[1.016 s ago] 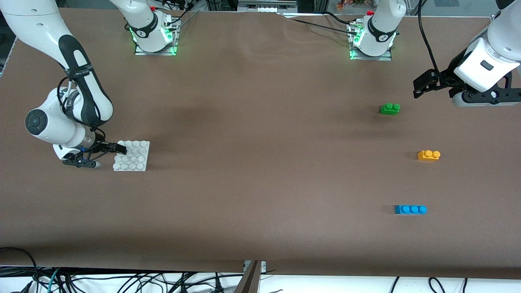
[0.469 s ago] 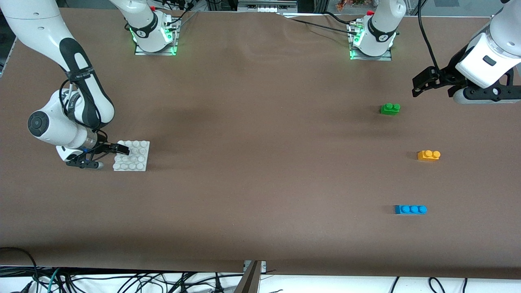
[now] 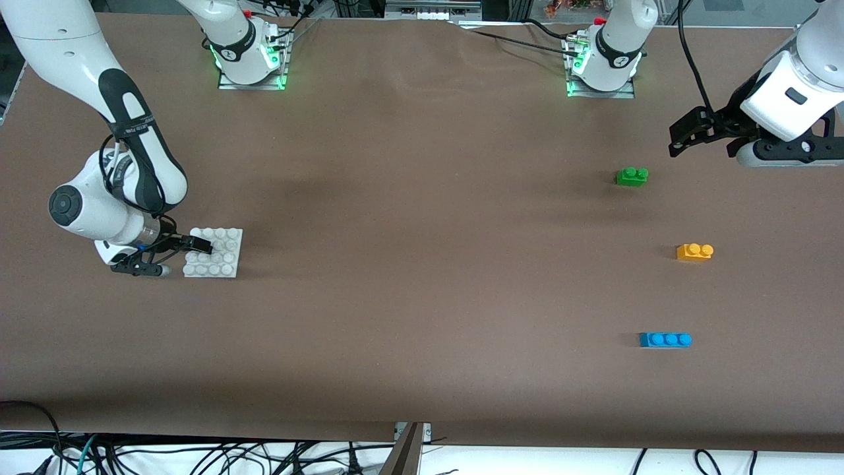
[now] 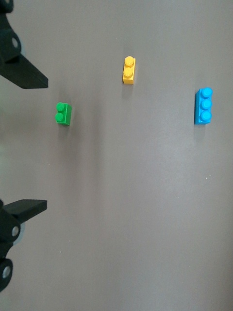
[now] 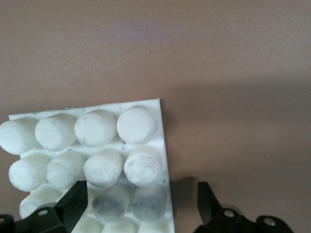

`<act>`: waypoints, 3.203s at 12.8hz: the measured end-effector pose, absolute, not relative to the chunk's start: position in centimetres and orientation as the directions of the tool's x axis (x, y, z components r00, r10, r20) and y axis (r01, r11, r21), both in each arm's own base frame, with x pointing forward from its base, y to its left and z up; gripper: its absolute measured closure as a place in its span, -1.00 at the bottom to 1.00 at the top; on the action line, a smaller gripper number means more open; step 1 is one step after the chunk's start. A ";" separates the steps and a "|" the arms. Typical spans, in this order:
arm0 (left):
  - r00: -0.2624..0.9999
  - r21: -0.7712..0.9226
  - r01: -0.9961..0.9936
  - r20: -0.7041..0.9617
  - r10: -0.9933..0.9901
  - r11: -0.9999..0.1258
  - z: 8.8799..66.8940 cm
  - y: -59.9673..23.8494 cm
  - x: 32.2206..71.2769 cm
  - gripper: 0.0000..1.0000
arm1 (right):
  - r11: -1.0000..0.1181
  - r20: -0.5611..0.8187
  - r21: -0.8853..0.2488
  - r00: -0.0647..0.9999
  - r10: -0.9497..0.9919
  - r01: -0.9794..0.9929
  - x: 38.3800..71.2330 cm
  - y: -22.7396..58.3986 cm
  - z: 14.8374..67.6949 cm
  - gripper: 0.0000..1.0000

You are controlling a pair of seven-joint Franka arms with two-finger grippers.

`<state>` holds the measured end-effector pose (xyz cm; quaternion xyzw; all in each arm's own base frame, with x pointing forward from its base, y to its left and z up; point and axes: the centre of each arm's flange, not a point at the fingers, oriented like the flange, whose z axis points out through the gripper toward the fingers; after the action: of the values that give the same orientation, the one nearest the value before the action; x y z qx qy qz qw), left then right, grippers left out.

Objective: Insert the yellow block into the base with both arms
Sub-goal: 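Close the right gripper on the edge of the white plate, then slide the white plate across the table with the right gripper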

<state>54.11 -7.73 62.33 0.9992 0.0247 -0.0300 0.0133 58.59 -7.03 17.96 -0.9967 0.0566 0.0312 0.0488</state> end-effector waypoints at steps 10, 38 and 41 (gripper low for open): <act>0.997 0.025 0.052 -0.061 0.050 -0.998 62.3 -7.7 54.1 -1.00 | -0.990 -0.063 -0.108 0.994 -0.089 -0.095 58.8 -6.7 18.3 -0.34; 0.997 0.025 0.055 -0.061 0.053 -0.998 62.3 -7.6 54.1 -1.00 | -0.985 -0.055 -0.169 0.998 -0.038 -0.046 60.8 3.4 18.4 -0.28; 0.997 0.025 0.055 -0.061 0.053 -0.998 62.3 -7.6 54.1 -1.00 | -0.985 -0.053 -0.169 0.998 -0.022 -0.031 60.9 4.9 18.4 -0.28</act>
<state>54.15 -7.57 62.31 0.9991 0.0272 -0.0302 0.0133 60.92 4.85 18.42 -0.9959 0.0134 0.0254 0.0853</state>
